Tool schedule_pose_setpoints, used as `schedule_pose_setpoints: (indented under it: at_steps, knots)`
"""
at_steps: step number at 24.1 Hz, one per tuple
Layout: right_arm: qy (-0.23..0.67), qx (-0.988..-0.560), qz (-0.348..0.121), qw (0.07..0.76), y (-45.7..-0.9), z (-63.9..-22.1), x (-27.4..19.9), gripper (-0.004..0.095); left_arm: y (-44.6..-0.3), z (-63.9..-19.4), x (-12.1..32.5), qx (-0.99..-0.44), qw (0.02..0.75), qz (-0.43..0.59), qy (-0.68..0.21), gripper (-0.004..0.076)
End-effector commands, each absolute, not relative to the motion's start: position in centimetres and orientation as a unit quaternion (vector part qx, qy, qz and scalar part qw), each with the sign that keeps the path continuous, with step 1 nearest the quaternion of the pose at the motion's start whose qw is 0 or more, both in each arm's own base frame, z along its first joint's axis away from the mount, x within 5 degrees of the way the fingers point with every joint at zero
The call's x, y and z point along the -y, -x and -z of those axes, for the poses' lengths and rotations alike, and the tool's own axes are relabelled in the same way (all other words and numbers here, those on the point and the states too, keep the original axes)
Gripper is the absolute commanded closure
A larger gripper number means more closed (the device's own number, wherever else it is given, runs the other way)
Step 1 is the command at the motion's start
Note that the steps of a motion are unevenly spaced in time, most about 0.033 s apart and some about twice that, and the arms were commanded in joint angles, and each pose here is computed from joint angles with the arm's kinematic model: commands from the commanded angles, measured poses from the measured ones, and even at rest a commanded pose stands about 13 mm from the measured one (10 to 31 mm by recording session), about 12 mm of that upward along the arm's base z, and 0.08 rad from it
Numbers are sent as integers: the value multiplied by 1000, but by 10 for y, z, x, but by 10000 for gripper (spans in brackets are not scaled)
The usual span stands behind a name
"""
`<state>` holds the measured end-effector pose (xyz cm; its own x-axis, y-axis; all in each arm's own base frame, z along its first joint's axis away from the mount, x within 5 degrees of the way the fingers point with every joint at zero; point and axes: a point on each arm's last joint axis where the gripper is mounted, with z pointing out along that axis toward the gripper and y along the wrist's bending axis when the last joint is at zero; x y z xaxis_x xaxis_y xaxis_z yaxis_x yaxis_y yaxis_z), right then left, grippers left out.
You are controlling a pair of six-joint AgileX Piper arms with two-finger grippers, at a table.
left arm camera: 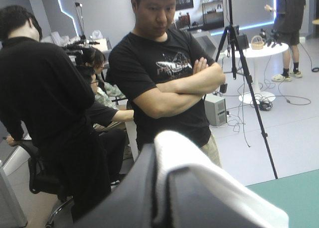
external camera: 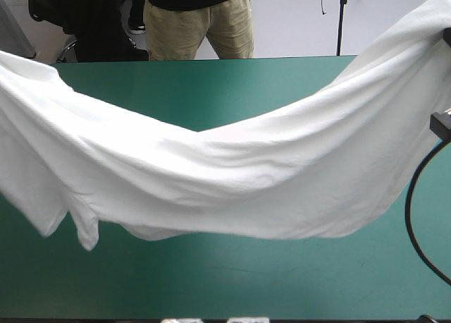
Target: Fold the cloth
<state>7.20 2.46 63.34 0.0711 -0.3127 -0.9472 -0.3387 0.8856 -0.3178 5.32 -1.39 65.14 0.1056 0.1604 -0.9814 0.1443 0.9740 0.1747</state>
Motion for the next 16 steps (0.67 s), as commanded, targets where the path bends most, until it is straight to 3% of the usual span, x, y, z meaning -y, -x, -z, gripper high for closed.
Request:
schedule_pose_setpoints:
  at_steps: [1, 4, 8, 9, 16]
  knots:
    - [227, -718, -22, 657, -93, -618, -34, 925, -86, -633, 14, -717, 687, 2, -114, 741]
    - [236, -797, -25, 556, -140, -563, -57, 925, -147, -570, 16, -823, 556, 17, -117, 741]
    - [241, -853, -22, 463, -184, -490, -80, 925, -199, -504, 17, -873, 475, 33, -108, 741]
    - [241, -866, -23, 438, -204, -456, -90, 925, -225, -463, 17, -895, 433, 37, -101, 741]
    - [232, -876, 32, 421, -271, -368, -113, 925, -298, -368, 16, -919, 384, 37, -77, 741]
